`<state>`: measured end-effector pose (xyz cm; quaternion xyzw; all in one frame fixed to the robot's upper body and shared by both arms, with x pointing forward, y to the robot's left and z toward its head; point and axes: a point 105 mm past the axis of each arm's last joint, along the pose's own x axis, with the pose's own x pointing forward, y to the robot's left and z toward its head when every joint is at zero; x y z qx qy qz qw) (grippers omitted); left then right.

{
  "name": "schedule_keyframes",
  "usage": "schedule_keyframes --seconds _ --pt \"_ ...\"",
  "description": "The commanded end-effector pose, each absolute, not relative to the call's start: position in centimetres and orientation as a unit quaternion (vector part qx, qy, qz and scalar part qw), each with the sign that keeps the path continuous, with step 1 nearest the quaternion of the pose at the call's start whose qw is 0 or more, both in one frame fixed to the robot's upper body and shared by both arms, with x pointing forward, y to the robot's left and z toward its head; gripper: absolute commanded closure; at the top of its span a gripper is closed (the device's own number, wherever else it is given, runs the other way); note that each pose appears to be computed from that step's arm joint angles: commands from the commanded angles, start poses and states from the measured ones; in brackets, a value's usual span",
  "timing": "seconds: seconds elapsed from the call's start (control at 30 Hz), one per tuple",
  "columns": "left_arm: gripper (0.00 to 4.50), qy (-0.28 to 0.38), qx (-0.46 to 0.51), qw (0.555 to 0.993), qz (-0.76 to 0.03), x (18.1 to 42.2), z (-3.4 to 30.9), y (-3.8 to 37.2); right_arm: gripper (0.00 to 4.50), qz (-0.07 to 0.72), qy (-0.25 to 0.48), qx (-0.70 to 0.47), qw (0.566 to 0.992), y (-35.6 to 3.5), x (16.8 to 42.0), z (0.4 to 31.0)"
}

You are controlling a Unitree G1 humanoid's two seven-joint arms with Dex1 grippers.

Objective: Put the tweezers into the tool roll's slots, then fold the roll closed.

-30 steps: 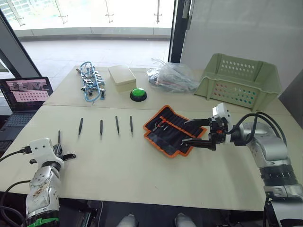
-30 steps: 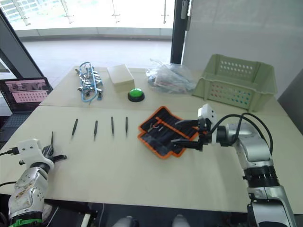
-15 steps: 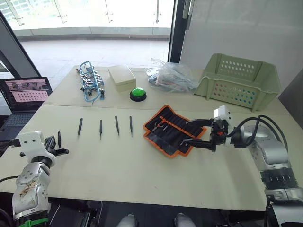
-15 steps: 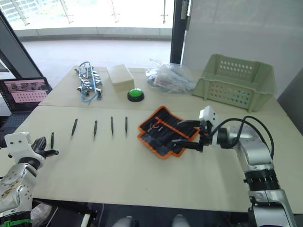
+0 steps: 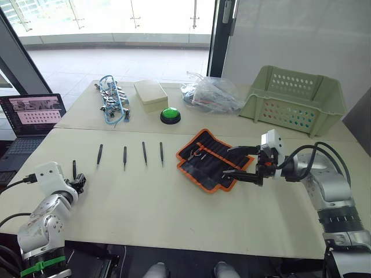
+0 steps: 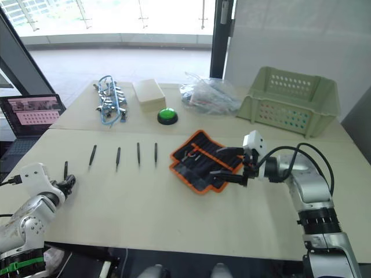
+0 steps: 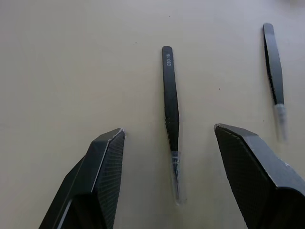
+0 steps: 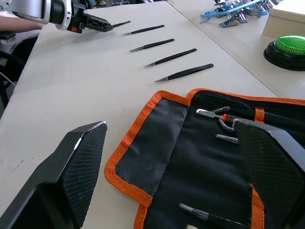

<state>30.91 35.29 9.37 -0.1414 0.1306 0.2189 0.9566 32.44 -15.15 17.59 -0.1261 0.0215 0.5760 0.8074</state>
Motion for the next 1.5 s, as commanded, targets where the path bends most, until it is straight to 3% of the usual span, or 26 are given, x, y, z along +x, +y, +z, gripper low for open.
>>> schedule_keyframes --seconds 0.03,0.27,0.93,1.03,1.27,1.5 --pt "1.30 0.147 -0.161 0.949 0.229 31.1 8.9 35.5 0.00 0.571 -0.013 -0.134 0.810 -14.9 32.5 18.8" --pt "1.30 0.188 -0.168 0.946 0.206 31.7 8.4 34.3 0.00 0.567 -0.027 -0.133 0.812 -14.5 32.7 19.6" --pt "1.30 0.303 -0.099 0.927 0.197 30.3 6.0 33.7 0.00 0.565 -0.033 -0.141 0.812 -13.6 32.9 20.3" --pt "2.07 0.302 -0.097 0.927 0.199 30.4 6.0 34.1 0.00 0.563 -0.034 -0.143 0.813 -13.5 33.0 20.3" --pt "4.35 0.304 -0.082 0.924 0.216 30.4 6.0 35.4 0.00 0.551 -0.033 -0.164 0.818 -13.6 33.4 20.1" --pt "4.47 0.282 -0.058 0.927 0.242 30.2 6.8 36.7 0.00 0.544 -0.036 -0.162 0.822 -13.7 33.8 20.2"
